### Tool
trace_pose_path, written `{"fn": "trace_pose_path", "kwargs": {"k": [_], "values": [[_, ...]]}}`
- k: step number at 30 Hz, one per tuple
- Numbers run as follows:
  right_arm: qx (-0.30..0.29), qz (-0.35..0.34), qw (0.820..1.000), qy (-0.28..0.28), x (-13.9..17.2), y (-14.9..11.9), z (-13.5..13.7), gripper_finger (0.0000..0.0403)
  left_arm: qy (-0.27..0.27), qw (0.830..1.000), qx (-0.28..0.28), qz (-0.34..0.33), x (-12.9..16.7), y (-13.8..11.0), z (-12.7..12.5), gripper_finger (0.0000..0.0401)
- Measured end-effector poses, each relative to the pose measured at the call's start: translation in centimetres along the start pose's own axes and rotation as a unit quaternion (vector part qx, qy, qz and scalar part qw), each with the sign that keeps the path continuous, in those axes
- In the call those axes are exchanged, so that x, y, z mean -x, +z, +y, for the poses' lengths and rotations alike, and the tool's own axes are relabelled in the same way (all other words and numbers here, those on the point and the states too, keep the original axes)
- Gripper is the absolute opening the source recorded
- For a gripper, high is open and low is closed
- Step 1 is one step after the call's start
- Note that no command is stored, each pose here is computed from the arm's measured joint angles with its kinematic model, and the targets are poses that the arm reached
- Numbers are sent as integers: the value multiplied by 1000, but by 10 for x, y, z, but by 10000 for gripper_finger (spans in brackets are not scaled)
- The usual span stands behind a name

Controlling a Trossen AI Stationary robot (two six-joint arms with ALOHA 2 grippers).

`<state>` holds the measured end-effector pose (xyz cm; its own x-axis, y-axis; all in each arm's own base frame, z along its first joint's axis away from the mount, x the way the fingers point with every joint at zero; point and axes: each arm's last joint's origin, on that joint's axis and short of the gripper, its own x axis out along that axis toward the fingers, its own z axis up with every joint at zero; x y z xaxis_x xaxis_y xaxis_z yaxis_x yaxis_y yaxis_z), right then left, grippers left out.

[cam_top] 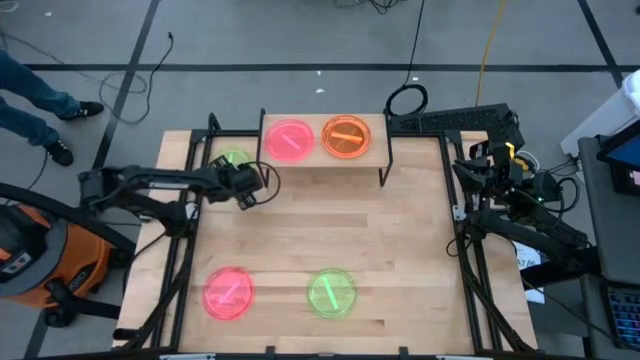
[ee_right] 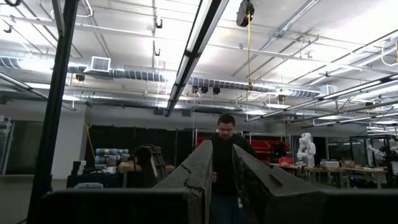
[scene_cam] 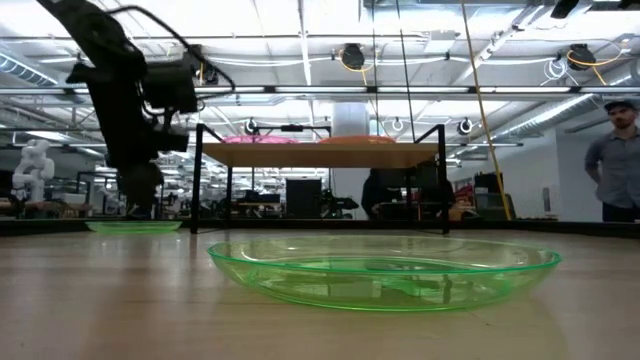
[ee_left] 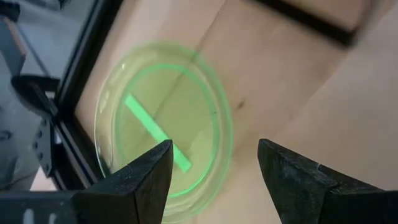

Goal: Place and stack plates onto a shelf
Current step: Stack the green plate on top of the pink plate on the shelf

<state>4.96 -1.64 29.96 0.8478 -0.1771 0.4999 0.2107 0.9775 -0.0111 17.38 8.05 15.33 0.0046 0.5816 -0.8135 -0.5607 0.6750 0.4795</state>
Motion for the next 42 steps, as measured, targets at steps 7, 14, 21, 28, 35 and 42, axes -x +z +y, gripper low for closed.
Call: {"fn": "trace_pose_path", "kwargs": {"k": [7, 14, 21, 28, 35, 42], "values": [[0, 0, 1000, 0, 0, 0, 0, 50, 20, 999, 8, 46, -27, 4, 8, 241], [0, 0, 1000, 0, 0, 0, 0, 50, 28, 997, 7, 69, -39, 3, 17, 241], [0, 0, 1000, 0, 0, 0, 0, 50, -26, 997, 13, 73, -40, 4, 17, 241], [-1, 0, 1000, 0, 0, 0, 0, 50, -27, 997, 15, 72, -40, 4, 17, 241], [-17, 1, 1000, 0, 0, 0, 0, 50, -20, 997, 26, 70, -43, -1, 16, 211], [-17, 1, 1000, 0, 0, 0, 0, 50, -17, 996, 28, 80, -45, -8, 14, 134]]}}
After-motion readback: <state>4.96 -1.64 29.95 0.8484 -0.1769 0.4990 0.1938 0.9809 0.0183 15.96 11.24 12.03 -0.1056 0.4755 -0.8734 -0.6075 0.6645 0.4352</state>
